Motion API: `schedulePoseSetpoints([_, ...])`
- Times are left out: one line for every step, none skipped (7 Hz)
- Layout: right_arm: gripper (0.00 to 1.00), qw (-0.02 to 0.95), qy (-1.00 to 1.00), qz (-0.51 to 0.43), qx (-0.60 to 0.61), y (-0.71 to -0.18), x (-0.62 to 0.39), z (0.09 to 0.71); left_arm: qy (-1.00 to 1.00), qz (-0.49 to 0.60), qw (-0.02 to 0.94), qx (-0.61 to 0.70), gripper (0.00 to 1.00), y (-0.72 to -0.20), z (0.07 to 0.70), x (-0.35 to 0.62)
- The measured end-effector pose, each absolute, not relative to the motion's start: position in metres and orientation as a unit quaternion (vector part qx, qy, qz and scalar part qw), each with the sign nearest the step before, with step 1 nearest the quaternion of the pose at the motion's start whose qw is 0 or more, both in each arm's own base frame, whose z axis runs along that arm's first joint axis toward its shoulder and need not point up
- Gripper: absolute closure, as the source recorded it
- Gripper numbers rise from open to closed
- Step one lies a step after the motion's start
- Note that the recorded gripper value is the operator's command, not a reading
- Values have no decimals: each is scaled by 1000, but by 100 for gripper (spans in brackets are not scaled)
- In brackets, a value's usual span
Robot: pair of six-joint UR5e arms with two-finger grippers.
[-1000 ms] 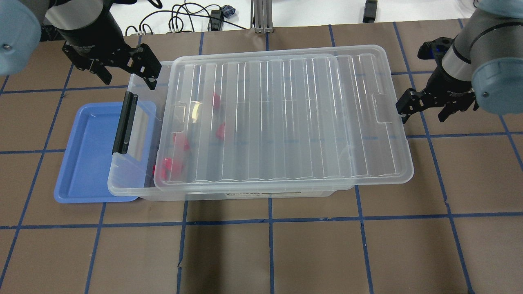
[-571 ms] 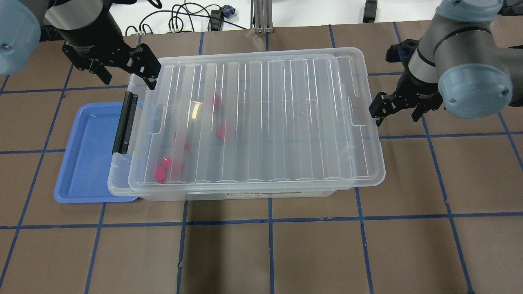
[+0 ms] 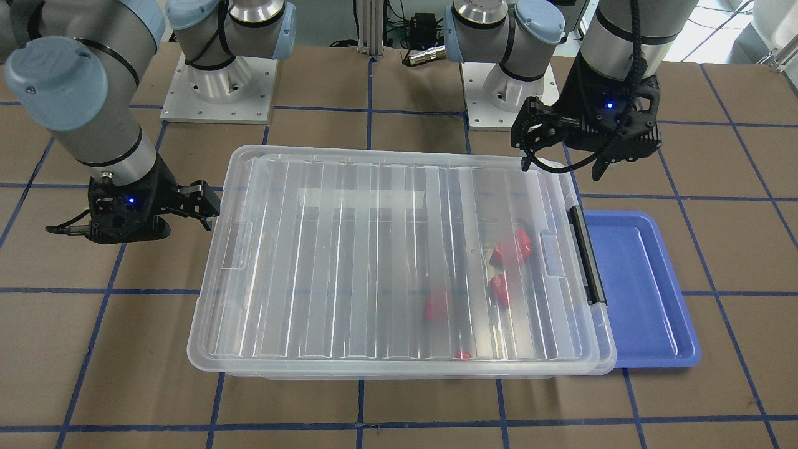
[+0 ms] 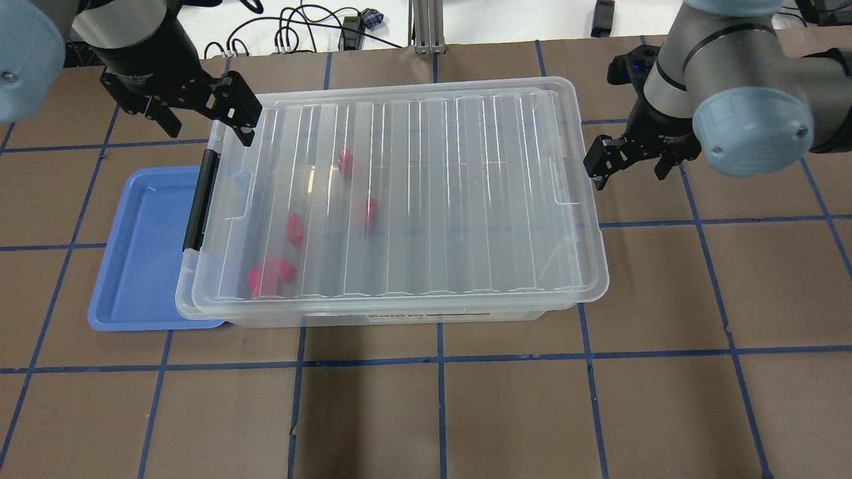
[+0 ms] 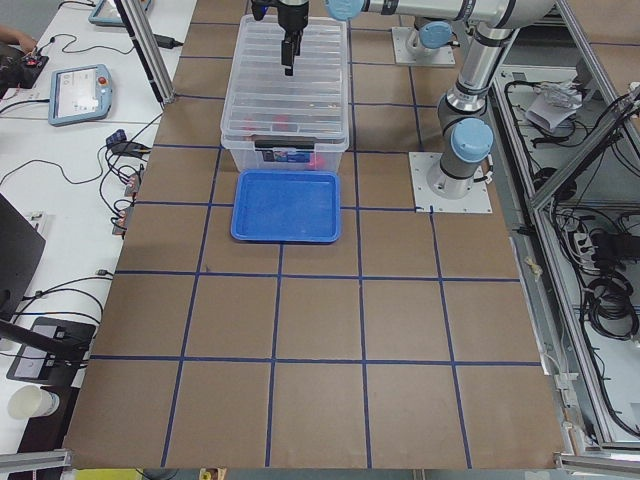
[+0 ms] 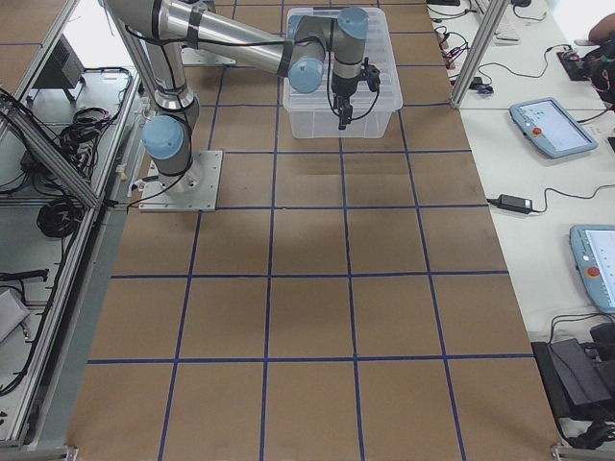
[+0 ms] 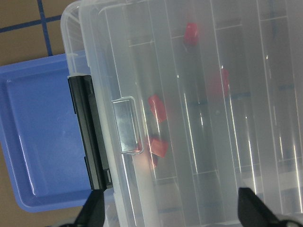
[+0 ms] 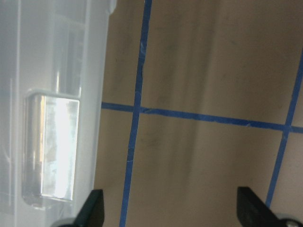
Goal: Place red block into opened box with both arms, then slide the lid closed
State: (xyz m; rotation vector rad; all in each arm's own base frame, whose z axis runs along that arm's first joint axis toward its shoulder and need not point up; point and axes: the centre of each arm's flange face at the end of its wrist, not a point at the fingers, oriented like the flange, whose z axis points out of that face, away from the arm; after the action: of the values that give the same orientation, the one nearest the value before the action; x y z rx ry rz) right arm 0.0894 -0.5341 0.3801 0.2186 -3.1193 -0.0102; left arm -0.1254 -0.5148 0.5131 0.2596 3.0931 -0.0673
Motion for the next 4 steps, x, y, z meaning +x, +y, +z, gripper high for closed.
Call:
schedulePoseSetpoints([0,8,-997,4,71,-530,94,409,996,-22,18,84,0,-515,513,-125])
schedulePoseSetpoints([0,8,-997,7,72,-524,105,441,996,-22,19,84,0,-515,514,-125])
schedulePoseSetpoints([0,10,-998,11,69,-521,122,474,996,-22,18,83,0,-515,513,-125])
schedulePoseSetpoints([0,9,-998,13,64,-520,136,497,996,-22,19,83,0,-515,513,-125])
